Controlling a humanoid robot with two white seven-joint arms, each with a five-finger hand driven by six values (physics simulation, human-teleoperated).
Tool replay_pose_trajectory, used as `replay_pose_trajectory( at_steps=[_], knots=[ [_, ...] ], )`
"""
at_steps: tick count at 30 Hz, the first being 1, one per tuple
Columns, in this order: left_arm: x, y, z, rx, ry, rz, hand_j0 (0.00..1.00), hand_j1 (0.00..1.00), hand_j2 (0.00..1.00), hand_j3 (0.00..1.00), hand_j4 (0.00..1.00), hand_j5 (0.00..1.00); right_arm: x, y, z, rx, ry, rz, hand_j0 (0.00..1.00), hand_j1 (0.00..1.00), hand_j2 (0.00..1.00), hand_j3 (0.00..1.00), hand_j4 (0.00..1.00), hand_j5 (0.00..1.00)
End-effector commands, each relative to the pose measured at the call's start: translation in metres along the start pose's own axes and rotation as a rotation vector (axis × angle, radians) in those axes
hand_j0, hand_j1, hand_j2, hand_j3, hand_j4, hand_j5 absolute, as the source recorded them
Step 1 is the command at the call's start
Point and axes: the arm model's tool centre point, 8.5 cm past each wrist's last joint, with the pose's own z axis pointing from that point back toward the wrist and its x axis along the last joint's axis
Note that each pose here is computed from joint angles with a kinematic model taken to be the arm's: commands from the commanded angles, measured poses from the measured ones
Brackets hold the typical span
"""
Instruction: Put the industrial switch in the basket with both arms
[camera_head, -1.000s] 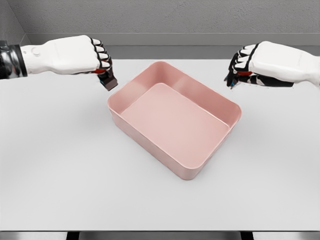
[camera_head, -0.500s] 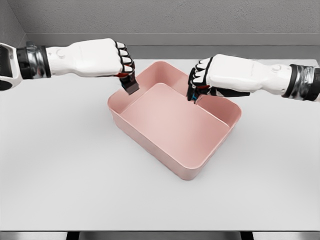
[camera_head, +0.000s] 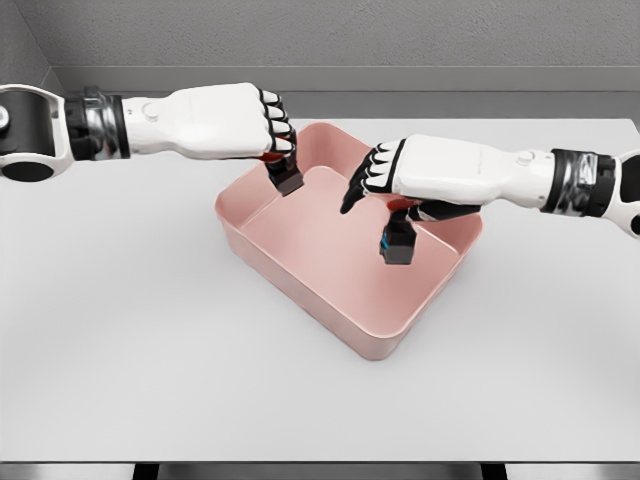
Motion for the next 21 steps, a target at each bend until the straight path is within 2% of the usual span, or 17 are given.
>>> replay_pose_trajectory(
  at_steps=[1,4,7,11,12,14,17,21],
  knots=[
    [0.0,0.001,-0.001,0.006,-0.002,0.003,0.51,0.51,0.51,0.51,0.51,0.51,0.001,0.0,-0.006,-0.01,-0.012,-0.006,0.77,0.77,0.77,0.77,0.77,0.77],
    [0.0,0.002,-0.001,0.009,-0.002,0.005,0.52,0.52,0.52,0.52,0.52,0.52,0.002,0.0,-0.009,-0.011,-0.017,-0.003,0.78,0.78,0.78,0.78,0.78,0.78],
    [0.0,0.001,-0.001,0.008,-0.001,0.005,0.52,0.52,0.52,0.52,0.52,0.52,0.001,-0.001,-0.008,-0.011,-0.014,0.001,0.87,0.87,0.87,0.87,0.87,0.87],
    [0.0,0.001,-0.001,0.008,-0.001,0.005,0.56,0.56,0.56,0.56,0.56,0.56,0.0,-0.001,-0.003,-0.003,-0.002,0.003,0.88,0.88,0.88,0.88,0.88,0.88],
    [0.0,0.001,-0.001,0.008,-0.001,0.005,0.65,0.65,0.65,0.65,0.65,0.65,0.0,-0.002,-0.003,-0.004,0.0,0.007,0.88,0.88,0.88,0.88,0.88,0.88],
    [0.0,0.002,0.0,0.009,0.0,0.004,1.0,1.0,1.0,1.0,1.0,1.0,-0.001,-0.005,0.0,-0.007,0.006,0.012,0.88,0.88,0.88,0.88,0.88,0.88],
    [-0.003,0.006,0.001,0.022,0.009,-0.001,1.0,1.0,1.0,1.0,1.0,1.0,-0.002,-0.006,0.002,-0.008,0.011,0.014,0.88,0.88,0.88,0.88,0.88,0.88],
    [-0.007,0.008,0.009,0.038,0.032,0.014,1.0,1.0,1.0,1.0,1.0,1.0,-0.009,-0.007,0.04,0.026,0.098,0.031,0.88,0.88,0.88,0.88,0.88,0.88]
  ],
)
